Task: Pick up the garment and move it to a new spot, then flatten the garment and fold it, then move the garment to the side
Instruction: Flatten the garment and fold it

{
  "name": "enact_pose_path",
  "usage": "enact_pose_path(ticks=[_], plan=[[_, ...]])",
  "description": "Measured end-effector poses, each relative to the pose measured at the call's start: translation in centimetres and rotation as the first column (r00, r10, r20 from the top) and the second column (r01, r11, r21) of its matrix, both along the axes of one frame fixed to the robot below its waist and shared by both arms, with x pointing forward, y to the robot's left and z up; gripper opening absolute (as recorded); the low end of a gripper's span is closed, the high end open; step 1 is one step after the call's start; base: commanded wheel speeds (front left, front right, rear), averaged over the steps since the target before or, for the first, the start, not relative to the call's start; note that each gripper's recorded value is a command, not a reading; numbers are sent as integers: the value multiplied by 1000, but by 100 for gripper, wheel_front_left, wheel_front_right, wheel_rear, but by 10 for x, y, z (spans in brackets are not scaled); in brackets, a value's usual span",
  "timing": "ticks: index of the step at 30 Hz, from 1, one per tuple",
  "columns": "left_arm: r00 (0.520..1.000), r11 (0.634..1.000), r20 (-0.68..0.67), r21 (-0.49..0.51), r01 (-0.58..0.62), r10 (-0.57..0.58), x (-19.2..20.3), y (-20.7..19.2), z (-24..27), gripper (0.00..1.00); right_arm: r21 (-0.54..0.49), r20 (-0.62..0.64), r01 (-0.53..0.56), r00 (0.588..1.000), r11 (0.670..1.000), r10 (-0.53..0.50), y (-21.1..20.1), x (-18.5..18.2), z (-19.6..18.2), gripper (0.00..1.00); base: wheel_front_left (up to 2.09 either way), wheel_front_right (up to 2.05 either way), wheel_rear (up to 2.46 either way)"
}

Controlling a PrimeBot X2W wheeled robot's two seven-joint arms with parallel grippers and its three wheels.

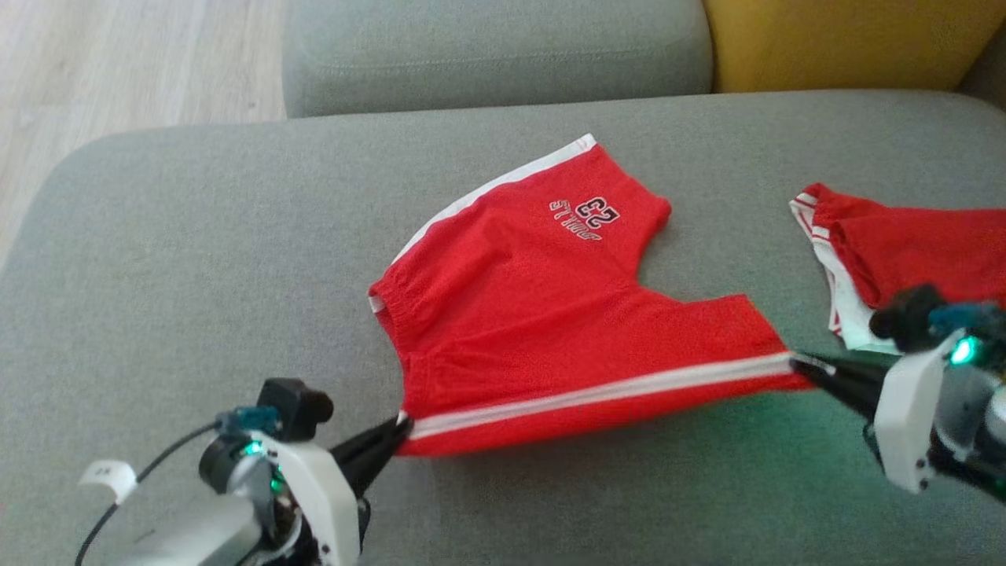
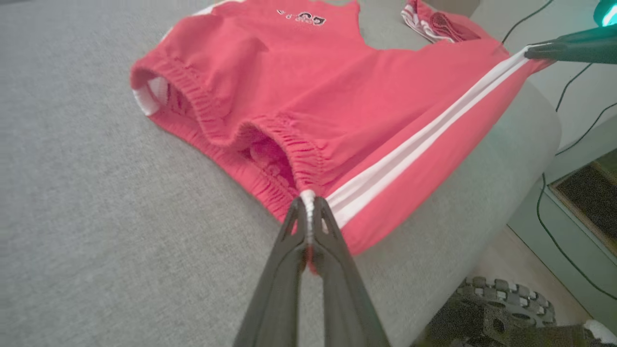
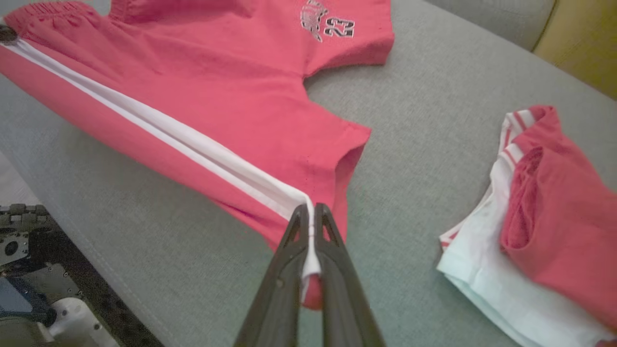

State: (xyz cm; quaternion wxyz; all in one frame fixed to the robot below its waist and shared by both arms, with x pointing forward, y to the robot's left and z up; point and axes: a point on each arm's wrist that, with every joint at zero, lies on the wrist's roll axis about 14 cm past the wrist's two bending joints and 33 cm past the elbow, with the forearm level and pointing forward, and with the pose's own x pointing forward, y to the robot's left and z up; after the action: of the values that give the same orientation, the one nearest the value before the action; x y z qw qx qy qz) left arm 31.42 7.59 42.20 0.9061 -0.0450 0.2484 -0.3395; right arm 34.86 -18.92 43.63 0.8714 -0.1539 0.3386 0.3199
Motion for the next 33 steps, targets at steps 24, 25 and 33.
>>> enact_pose_path(ticks=[24,25,33], plan=[[952,954,59,-27,-300,301,141,47,7,0,1,224,-123,967,992,119,80,212,37,0,0,0,0],[947,948,55,-22,-316,317,149,51,2,0,-17,224,-132,965,991,133,86,223,31,0,0,0,0],[939,940,23,-2,-342,342,168,58,-23,0,-46,195,-156,967,987,162,102,254,-4,0,0,0,0]])
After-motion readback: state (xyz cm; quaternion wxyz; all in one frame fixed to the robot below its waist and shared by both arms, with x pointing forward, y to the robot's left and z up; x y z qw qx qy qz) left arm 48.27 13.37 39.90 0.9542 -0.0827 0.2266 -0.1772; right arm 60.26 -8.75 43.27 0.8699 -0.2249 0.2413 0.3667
